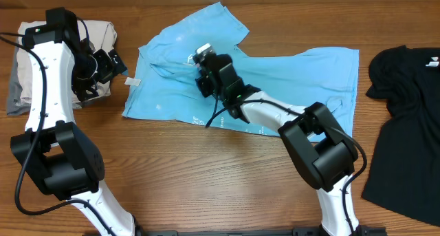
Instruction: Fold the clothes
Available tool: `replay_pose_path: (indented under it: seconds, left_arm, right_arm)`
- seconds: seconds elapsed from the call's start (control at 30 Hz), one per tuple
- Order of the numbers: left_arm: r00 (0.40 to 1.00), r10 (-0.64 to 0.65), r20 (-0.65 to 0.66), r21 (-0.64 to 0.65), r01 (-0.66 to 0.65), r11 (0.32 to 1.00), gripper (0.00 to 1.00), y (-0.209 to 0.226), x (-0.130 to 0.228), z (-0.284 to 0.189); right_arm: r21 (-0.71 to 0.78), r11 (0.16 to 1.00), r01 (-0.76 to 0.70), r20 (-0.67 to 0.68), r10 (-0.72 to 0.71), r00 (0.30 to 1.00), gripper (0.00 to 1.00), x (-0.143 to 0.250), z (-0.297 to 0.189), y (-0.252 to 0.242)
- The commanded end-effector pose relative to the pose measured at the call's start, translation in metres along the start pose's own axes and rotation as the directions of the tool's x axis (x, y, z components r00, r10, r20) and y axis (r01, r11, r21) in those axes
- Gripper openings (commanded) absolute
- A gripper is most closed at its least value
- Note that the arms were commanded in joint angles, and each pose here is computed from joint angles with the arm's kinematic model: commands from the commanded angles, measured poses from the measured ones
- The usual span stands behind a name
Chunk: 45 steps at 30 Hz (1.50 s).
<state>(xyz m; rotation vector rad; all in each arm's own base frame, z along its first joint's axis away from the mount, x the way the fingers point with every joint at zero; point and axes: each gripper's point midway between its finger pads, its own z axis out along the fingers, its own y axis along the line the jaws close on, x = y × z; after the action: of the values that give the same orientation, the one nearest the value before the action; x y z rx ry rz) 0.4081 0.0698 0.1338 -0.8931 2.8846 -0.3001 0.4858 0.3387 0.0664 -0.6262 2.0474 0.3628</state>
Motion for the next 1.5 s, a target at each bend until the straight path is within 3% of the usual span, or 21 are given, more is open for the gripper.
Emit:
replay_pose_path:
  seconds: [0.0,0.4,0.7,0.8,0.9,1.03,1.1,1.17,1.27,1.47]
  left_arm:
    - [0.999,0.024,0.043,0.025,-0.026,0.999,1.0,-0.009,-0.002,-0.016]
    - [0.999,0.024,0.043,0.025,-0.026,0.999,1.0,-0.009,-0.002,-0.016]
    - [0.999,0.024,0.043,0.025,-0.026,0.999,1.0,-0.009,-0.002,-0.016]
    - [0.999,0.024,0.043,0.025,-0.026,0.999,1.0,-0.009,-0.002,-0.016]
    - [0.999,0.024,0.043,0.025,-0.026,0.999,1.0,-0.009,-0.002,-0.016]
    - [0.999,0.024,0.043,0.025,-0.026,0.999,1.0,-0.009,-0.002,-0.016]
    - [0.999,0.024,0.043,0.025,-0.026,0.999,1.0,-0.009,-0.002,-0.016]
    - [0.999,0.024,0.043,0.025,-0.026,0.999,1.0,-0.009,-0.002,-0.016]
    - [0.999,0.024,0.043,0.025,-0.026,0.999,1.0,-0.009,-0.002,-0.016]
    - [0.999,0.024,0.043,0.025,-0.026,0.999,1.0,-0.009,-0.002,-0.016]
  right_arm:
    - [-0.051,0.999,-0.015,0.066,0.018,0.998,0.04,-0.023,-0.001,-0.004]
    - [-0.019,1.0,-0.023,0.143,0.026,0.989,0.04,-0.019,0.018,-0.021]
    - [0.119,0.989,-0.093,0.229,0.064,0.971,0.11,-0.085,0.001,-0.064]
    - [0.122,0.983,-0.14,0.213,0.112,0.971,0.15,-0.114,-0.019,-0.076]
    - [0.136,0.978,-0.156,0.192,0.128,0.973,0.34,-0.137,-0.04,-0.084]
    - [0.152,0.975,-0.164,0.024,0.162,0.986,0.47,-0.129,-0.071,-0.086]
    - [0.121,0.979,-0.164,-0.097,0.176,0.98,0.43,-0.113,-0.091,-0.076]
    - [0.071,0.982,-0.175,-0.204,0.186,0.961,0.22,-0.096,-0.11,-0.062]
    - [0.008,0.975,-0.222,-0.378,0.208,0.902,0.06,-0.062,-0.137,-0.041]
    - [0.163,0.923,-0.35,-0.667,0.364,0.65,0.04,0.024,-0.178,-0.029]
